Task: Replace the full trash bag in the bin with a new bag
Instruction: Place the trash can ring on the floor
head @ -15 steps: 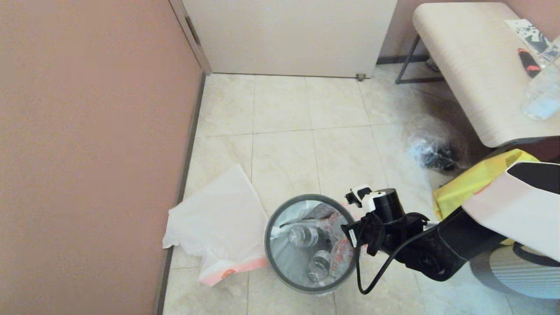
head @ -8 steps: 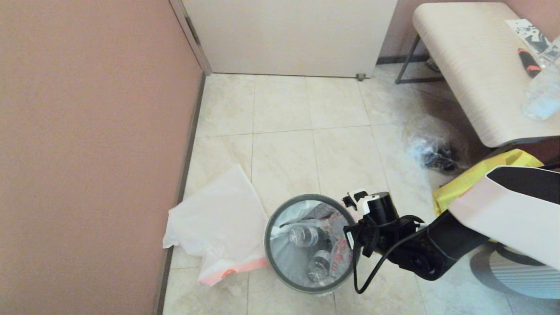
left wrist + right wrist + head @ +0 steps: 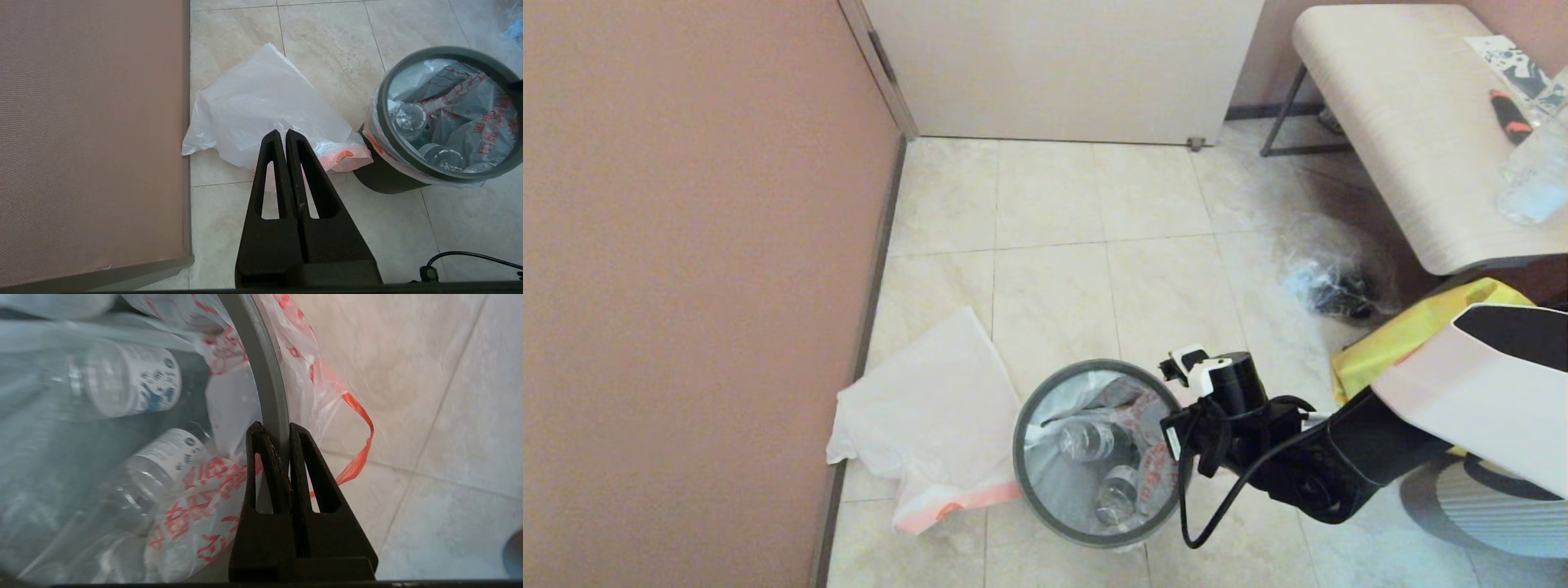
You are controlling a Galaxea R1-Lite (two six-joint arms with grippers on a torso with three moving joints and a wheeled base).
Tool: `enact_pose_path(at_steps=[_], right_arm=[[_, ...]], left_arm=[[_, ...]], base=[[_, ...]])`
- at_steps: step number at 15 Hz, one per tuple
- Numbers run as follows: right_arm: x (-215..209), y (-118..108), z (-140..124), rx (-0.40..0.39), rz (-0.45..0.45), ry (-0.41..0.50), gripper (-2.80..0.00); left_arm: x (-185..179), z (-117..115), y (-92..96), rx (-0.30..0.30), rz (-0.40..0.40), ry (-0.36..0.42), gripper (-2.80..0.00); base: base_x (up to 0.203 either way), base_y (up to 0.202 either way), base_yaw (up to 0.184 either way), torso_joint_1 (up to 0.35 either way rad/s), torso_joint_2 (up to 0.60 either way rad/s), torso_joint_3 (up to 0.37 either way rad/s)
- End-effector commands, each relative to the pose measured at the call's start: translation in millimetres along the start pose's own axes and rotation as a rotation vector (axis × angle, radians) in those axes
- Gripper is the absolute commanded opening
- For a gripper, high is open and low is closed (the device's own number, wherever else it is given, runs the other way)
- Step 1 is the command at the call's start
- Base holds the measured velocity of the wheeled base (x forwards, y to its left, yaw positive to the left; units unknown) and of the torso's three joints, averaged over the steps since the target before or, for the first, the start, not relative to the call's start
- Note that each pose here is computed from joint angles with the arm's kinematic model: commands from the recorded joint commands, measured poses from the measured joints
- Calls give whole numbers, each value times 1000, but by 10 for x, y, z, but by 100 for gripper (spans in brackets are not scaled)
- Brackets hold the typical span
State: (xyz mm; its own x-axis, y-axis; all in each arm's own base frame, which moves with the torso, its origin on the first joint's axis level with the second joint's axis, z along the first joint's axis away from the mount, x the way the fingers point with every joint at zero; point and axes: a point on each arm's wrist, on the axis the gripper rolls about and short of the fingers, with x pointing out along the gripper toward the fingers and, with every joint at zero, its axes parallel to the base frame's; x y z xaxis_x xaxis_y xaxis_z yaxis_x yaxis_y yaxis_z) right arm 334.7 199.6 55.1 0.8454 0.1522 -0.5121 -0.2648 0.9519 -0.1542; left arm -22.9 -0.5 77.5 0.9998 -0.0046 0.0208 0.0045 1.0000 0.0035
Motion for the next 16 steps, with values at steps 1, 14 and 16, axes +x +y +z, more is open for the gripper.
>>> enact_pose_path(at_steps=[1,14,16], right_arm=[[-124,29,117,5,13,-43,-280],[-1247,-42,458,27,78,-60,-280],[-1463,-151,369,29,38,-42,-280]], left_arm=[[6,-21,0,0,0,9,-280],[6,-21,0,0,0,9,-280],[6,-21,0,0,0,9,-280]], base=[[0,0,0,0,0,0],[0,0,0,0,0,0],[0,0,0,0,0,0]])
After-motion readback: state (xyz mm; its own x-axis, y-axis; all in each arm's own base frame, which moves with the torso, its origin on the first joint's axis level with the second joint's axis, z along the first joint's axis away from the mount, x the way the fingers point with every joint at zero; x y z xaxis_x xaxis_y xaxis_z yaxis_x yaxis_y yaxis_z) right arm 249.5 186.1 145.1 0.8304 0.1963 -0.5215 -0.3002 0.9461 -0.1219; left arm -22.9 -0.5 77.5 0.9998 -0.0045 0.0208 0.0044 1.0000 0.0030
